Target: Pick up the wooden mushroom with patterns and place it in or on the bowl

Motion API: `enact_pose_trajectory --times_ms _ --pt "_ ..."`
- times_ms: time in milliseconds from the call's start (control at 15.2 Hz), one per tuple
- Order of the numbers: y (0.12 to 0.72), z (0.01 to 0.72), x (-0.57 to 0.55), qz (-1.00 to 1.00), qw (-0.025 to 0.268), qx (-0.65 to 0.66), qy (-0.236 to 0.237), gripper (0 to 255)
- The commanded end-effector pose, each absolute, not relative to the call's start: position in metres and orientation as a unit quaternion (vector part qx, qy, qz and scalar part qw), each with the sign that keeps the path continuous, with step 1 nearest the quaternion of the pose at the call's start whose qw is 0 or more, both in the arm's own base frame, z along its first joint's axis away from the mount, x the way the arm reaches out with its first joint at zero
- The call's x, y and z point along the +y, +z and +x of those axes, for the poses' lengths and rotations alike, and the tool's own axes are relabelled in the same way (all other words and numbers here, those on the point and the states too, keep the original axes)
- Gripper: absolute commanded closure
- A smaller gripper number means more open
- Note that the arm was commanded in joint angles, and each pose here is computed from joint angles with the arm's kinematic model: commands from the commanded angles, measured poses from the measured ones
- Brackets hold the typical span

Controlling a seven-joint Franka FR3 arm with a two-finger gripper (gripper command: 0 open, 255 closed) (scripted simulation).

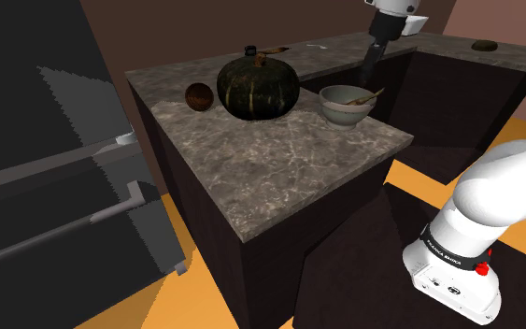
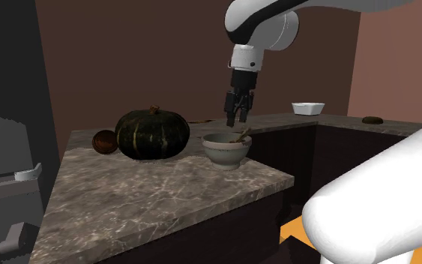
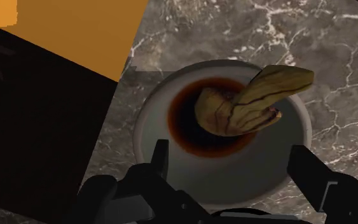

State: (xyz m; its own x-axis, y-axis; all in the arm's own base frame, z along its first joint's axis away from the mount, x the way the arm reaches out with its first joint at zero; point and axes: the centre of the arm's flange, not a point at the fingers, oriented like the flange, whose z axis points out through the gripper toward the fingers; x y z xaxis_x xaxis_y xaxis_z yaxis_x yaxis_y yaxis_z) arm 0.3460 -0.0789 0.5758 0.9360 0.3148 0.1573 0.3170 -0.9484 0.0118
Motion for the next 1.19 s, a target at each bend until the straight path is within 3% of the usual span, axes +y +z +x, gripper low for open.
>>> enact_pose_trajectory --times_ms 0,132,594,1122 --pt "0.589 0.31 -0.099 -0.978 0.036 -0.149 -0.145 0" --pt "0.593 0.285 -0.112 -0.97 0.056 -0.14 -0.188 0" --pt "0.556 0.299 -0.105 -0.97 0.056 -0.14 -0.188 0" --pt "0.556 0.299 -0.105 -0.97 0.056 -0.14 -0.188 0"
